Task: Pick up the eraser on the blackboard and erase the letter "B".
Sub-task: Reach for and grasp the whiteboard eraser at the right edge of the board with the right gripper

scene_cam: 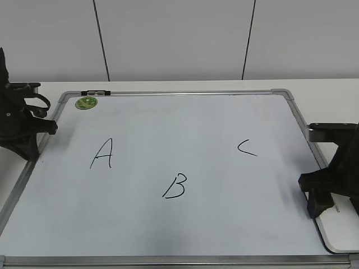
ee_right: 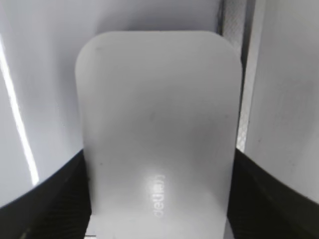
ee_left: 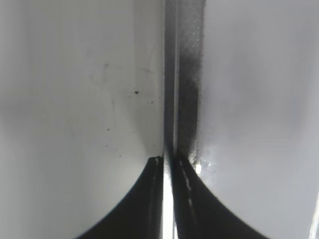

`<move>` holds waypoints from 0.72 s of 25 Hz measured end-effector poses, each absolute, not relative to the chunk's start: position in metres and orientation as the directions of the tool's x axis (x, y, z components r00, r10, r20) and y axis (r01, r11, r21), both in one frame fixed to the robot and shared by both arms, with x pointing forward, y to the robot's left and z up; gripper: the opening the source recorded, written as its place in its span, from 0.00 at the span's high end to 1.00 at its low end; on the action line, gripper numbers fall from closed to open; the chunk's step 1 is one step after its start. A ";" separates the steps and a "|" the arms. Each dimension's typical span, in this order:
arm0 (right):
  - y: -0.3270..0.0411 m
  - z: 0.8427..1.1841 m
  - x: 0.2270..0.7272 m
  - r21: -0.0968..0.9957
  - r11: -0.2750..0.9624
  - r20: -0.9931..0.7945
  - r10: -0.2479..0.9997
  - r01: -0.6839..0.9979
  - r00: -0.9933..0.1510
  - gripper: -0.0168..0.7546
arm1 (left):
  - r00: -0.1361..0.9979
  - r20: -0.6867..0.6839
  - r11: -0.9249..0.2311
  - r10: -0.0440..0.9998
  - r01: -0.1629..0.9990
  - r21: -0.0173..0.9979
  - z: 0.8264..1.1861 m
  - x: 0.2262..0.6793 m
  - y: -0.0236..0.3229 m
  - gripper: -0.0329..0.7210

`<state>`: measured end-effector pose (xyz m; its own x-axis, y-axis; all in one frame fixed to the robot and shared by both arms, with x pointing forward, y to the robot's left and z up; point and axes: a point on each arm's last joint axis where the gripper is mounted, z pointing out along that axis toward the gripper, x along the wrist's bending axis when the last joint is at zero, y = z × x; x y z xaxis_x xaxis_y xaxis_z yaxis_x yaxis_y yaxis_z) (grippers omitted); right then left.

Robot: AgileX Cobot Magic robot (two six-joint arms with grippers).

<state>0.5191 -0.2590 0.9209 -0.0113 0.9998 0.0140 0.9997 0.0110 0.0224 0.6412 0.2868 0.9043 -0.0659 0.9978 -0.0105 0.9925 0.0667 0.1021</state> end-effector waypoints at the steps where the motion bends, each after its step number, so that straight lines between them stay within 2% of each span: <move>1: -0.259 0.921 0.519 0.024 0.011 0.014 1.000 1.000 -0.011 0.29 | -0.066 -0.011 0.067 0.998 0.993 0.102 0.904 0.641 0.287 0.92; 13: -0.257 0.925 0.522 0.002 -0.004 0.029 1.000 1.000 0.004 0.29 | -0.068 -0.011 0.069 0.998 0.992 0.102 0.904 0.641 0.288 0.92; 18: -0.252 0.956 0.541 -0.014 0.026 0.040 0.999 1.000 -0.026 0.29 | -0.068 -0.011 0.069 0.998 0.992 0.102 0.904 0.641 0.288 0.92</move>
